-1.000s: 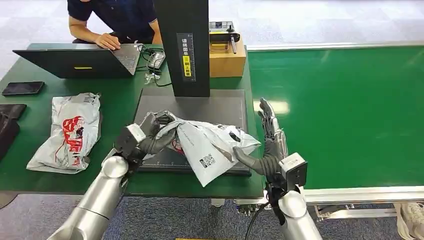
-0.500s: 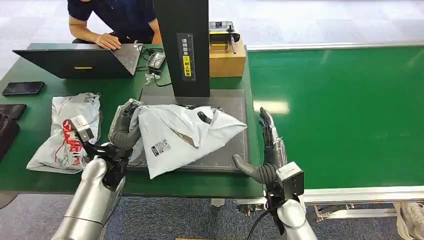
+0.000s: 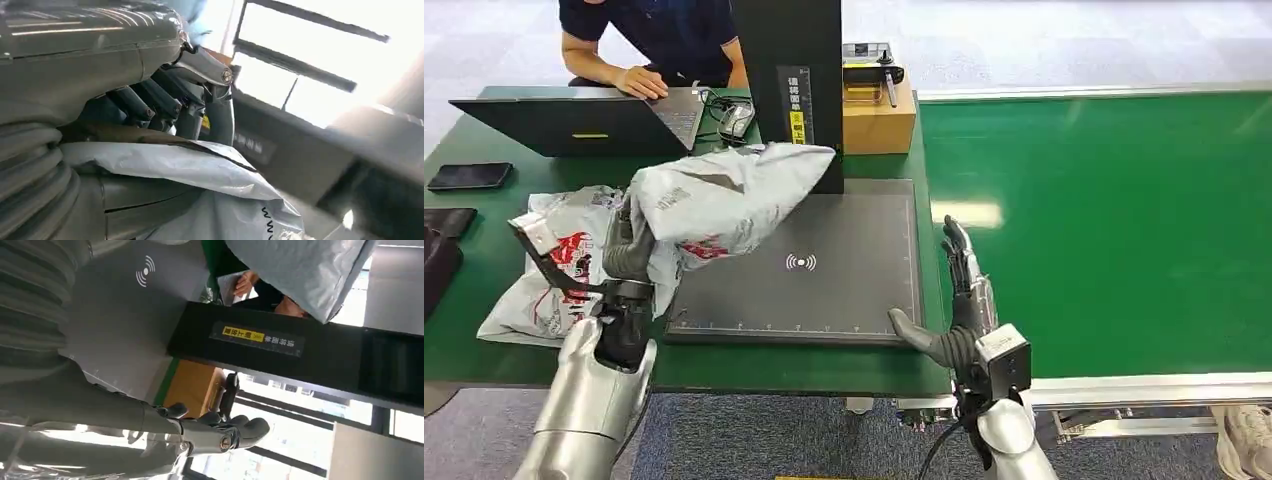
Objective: Moved the parcel from conveyor to table for the left to box.
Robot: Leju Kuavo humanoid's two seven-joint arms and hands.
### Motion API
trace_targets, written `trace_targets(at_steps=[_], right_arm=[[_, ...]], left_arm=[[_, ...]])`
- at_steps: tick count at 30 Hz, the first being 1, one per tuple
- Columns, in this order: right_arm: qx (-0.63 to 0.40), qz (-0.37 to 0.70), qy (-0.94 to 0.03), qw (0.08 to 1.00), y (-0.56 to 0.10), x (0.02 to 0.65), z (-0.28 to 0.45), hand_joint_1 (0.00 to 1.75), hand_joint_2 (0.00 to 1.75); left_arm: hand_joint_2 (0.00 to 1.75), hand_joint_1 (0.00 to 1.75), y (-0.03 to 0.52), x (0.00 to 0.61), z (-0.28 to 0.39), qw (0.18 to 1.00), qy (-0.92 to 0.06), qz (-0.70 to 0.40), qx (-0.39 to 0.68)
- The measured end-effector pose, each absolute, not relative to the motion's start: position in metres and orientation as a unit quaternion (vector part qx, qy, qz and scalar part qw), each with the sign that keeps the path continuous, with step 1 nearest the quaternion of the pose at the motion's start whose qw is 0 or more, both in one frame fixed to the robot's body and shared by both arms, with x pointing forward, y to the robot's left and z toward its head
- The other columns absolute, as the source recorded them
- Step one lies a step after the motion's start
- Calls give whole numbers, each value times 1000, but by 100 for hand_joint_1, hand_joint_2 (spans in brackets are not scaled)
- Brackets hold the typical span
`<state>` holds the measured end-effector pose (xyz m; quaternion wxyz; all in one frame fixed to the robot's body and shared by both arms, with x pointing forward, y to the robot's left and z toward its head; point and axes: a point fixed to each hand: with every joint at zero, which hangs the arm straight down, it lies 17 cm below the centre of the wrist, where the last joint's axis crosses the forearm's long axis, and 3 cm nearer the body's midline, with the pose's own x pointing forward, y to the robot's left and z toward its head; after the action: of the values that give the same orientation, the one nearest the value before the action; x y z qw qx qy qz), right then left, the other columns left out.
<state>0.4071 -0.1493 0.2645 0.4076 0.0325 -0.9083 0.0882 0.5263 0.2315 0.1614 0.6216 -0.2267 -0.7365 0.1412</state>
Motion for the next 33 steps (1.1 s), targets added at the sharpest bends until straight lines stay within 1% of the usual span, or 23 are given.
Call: trace_targets(at_steps=[3,6,11,19,25,33], right_arm=[[31,88,-909,405,-148,411,267,0,175],[33,89,-910,404,-146,414,269,0,175],[38,92,-908,406,-142,417,268,0,175],[39,95,-906,410,-140,420,266,0,175],[38,95,-906,410,-140,421,266,0,175],[30,90,-906,413,-142,420,263,0,175]], left_arm=[[175,175,248,534,138,642,-691,212,-256],[175,175,261,538,120,651,-666,257,-259],[175,175,276,536,99,657,-642,303,-255],[175,175,297,532,82,654,-629,353,-228],[175,175,316,529,84,641,-651,364,-182],[175,175,356,517,123,594,-728,339,-48]])
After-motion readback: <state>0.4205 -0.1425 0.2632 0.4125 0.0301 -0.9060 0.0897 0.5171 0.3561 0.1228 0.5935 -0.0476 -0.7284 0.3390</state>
